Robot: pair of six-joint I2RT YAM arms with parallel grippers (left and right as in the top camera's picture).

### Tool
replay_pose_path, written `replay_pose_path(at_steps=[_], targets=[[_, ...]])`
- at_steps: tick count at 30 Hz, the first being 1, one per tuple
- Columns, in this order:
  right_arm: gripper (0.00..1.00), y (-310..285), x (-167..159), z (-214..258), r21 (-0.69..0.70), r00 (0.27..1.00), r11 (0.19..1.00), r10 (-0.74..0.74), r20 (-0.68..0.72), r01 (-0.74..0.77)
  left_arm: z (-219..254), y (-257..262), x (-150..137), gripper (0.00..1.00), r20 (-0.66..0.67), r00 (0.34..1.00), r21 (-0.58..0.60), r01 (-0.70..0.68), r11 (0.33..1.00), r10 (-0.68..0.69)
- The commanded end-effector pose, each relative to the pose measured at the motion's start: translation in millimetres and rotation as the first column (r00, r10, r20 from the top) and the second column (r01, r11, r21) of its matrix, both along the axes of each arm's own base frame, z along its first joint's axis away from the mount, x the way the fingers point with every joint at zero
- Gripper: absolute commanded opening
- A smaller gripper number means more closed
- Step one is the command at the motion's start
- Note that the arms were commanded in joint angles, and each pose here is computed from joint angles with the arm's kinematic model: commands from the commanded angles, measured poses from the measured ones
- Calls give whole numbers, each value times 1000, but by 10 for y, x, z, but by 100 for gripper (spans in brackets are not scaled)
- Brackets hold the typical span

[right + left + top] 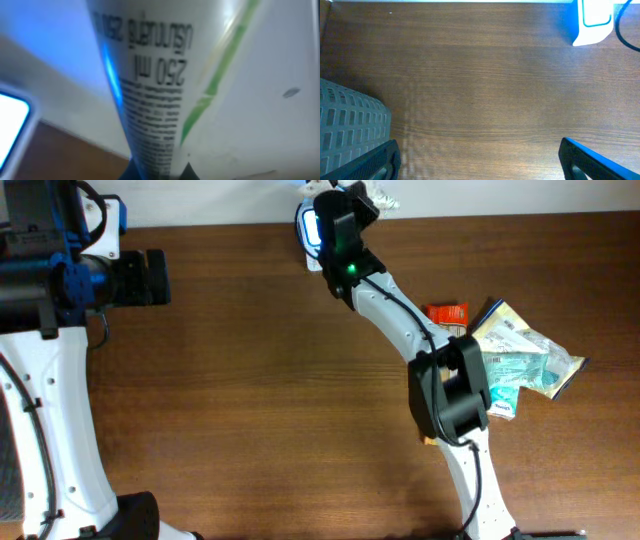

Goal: Scan the item barcode
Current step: 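Hold the tube barcode against the scanner window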

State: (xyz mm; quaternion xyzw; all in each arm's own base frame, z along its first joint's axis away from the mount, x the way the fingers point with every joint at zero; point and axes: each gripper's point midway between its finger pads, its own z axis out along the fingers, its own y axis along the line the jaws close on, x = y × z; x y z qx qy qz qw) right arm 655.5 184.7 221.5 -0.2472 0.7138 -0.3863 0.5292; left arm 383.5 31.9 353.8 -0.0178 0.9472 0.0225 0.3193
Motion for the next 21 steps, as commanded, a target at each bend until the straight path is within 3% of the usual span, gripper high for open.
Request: replay_pose_path(at_steps=[1,6,18,21], targets=[[4,118,130,22,-148,996,989,37,84,-25,64,6,-15,99,18,1000,11,7,1000,-8],[4,298,223,-432,-165,991,978,132,25,-126,64,6,-15,99,18,1000,11,7,1000,-8],[4,288,225,-441,-166,991,978,130,22,-124,64,7,-15,99,18,1000,11,7,1000,-7],[4,262,180,-198,-135,993,986,104,62,-95,64,6,-15,99,18,1000,11,7,1000,-8]])
